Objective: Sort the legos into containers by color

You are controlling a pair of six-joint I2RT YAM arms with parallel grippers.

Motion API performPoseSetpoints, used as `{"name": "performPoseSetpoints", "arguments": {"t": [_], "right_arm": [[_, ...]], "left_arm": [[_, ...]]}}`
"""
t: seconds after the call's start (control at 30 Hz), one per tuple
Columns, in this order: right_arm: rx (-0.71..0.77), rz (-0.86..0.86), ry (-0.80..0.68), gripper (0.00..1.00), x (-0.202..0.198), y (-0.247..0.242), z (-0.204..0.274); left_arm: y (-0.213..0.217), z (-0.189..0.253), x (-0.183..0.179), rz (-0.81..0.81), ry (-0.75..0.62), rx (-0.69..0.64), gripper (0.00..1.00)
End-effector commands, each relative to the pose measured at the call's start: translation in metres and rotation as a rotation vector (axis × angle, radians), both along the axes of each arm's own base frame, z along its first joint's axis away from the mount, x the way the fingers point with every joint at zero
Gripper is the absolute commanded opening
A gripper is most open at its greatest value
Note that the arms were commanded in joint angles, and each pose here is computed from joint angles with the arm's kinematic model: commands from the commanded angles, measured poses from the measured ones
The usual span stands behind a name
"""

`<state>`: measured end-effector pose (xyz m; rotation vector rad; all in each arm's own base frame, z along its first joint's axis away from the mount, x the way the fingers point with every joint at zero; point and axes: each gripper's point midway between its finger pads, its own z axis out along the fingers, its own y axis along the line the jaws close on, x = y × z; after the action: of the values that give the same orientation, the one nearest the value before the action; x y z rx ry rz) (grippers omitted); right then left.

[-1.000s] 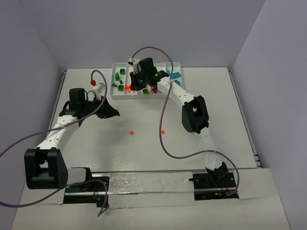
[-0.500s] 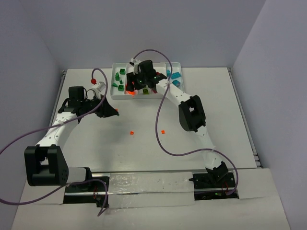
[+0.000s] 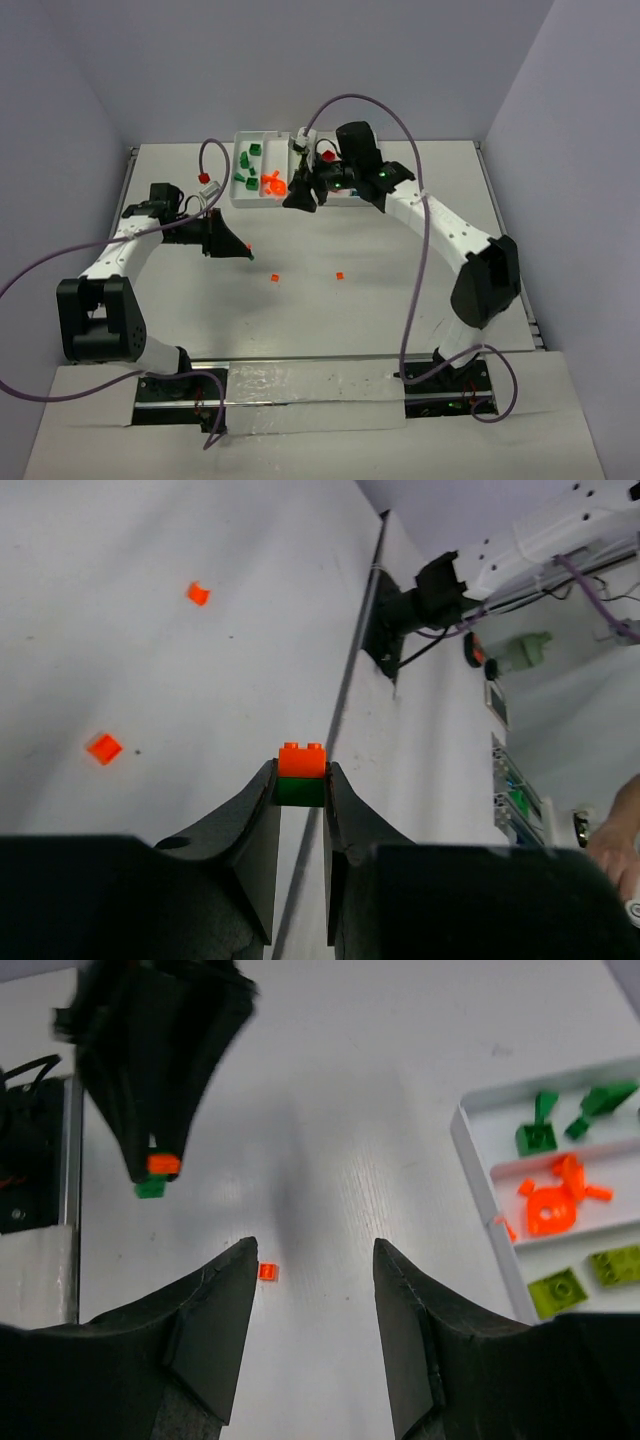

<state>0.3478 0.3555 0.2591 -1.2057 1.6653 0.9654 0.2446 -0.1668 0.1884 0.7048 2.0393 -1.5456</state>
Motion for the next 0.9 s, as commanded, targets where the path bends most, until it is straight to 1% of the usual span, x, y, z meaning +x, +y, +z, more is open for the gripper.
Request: {"name": "performPoseSetpoints", "arguments": {"t": [0.0,0.07,0.13,0.2,0.33,0.47,0.57,0.77,0.87], "right_arm": [[-0.089,0.231,-0.157,0.57,-0.064,0.004,-0.005],[-0.161,0.25,-0.221,0.57,-0.08,0.003,-0.01],[-0.204,0.284,-0.239,0.56,-0.095,-0.002,-0.013],[-0.224,0.31,-0.253,0.55,-0.107,-0.005,-0.012],[-0.214,0.376,-0.258,0.53,-0.128,-0.002,0.003],[-0.185,0.487,-0.237,0.51,-0.161,0.012,0.011],[-0.179,0.543,-0.229,0.48,-0.178,0.018,0.014],[-0.192,0.603,-0.257,0.46,-0.203,0.024,0.02],[-0.215,0.592,-0.287,0.45,-0.206,0.028,0.018]], "left_arm": [[-0.008,0.031,-0.02,-0.048,0.063,-0.191,0.0],[-0.009,0.033,-0.031,-0.056,0.114,-0.246,0.0],[-0.01,0.035,-0.036,-0.064,0.138,-0.268,0.0],[-0.014,0.039,-0.049,-0.096,0.138,-0.283,0.0],[-0.022,0.053,-0.077,-0.189,0.134,-0.348,0.0],[-0.03,0.061,-0.106,-0.279,0.061,-0.35,0.0],[-0.034,0.064,-0.119,-0.319,0.044,-0.349,0.0],[-0.037,0.065,-0.133,-0.356,0.041,-0.348,0.0],[-0.038,0.064,-0.132,-0.356,0.075,-0.346,0.0]]}}
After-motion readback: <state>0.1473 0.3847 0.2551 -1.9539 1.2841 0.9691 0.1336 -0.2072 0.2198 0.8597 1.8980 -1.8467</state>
